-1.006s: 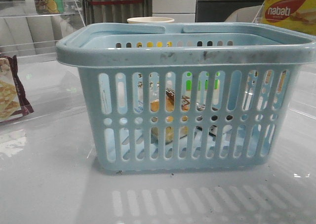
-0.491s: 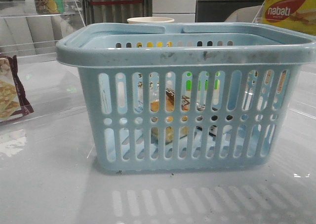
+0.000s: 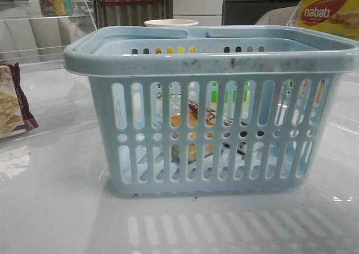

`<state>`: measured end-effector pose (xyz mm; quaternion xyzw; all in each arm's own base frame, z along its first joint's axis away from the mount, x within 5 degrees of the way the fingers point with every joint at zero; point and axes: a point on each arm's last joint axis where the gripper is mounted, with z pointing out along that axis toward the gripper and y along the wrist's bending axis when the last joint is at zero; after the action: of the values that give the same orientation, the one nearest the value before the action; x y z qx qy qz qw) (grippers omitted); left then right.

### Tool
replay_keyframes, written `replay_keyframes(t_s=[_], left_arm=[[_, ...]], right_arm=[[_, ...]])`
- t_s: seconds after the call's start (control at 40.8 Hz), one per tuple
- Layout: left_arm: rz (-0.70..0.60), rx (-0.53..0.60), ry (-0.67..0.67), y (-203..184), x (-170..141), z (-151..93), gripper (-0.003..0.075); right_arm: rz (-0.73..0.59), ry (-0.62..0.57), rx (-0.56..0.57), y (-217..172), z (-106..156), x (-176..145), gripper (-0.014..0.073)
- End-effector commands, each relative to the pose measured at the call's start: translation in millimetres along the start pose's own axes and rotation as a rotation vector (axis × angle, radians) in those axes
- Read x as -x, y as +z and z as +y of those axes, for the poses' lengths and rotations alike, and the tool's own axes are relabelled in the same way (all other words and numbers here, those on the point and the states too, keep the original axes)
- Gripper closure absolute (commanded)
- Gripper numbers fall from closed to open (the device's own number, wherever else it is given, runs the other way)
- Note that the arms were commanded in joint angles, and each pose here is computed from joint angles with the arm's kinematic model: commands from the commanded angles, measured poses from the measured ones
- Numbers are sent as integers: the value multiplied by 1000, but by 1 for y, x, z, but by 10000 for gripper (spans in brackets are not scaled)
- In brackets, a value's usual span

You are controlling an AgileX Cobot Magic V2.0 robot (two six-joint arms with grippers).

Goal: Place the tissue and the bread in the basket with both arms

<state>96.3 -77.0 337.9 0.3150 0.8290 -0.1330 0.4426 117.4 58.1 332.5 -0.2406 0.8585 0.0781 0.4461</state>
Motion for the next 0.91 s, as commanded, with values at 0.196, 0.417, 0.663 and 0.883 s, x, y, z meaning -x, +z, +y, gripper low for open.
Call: replay_keyframes(t_s=[0.196, 0.417, 0.663, 0.883], left_arm=[[-187, 79, -45, -19, 8, 10, 629], [-450, 297, -115, -22, -30, 26, 629], [-664, 519, -142, -12, -95, 27, 629], [-719, 624, -172, -1, -132, 25, 629]], right_arm=[[-92, -14, -14, -7, -2, 12, 538], [-92, -14, -14, -7, -2, 12, 538], [-92, -14, -14, -7, -2, 12, 538], [-92, -14, -14, -7, -2, 12, 538]])
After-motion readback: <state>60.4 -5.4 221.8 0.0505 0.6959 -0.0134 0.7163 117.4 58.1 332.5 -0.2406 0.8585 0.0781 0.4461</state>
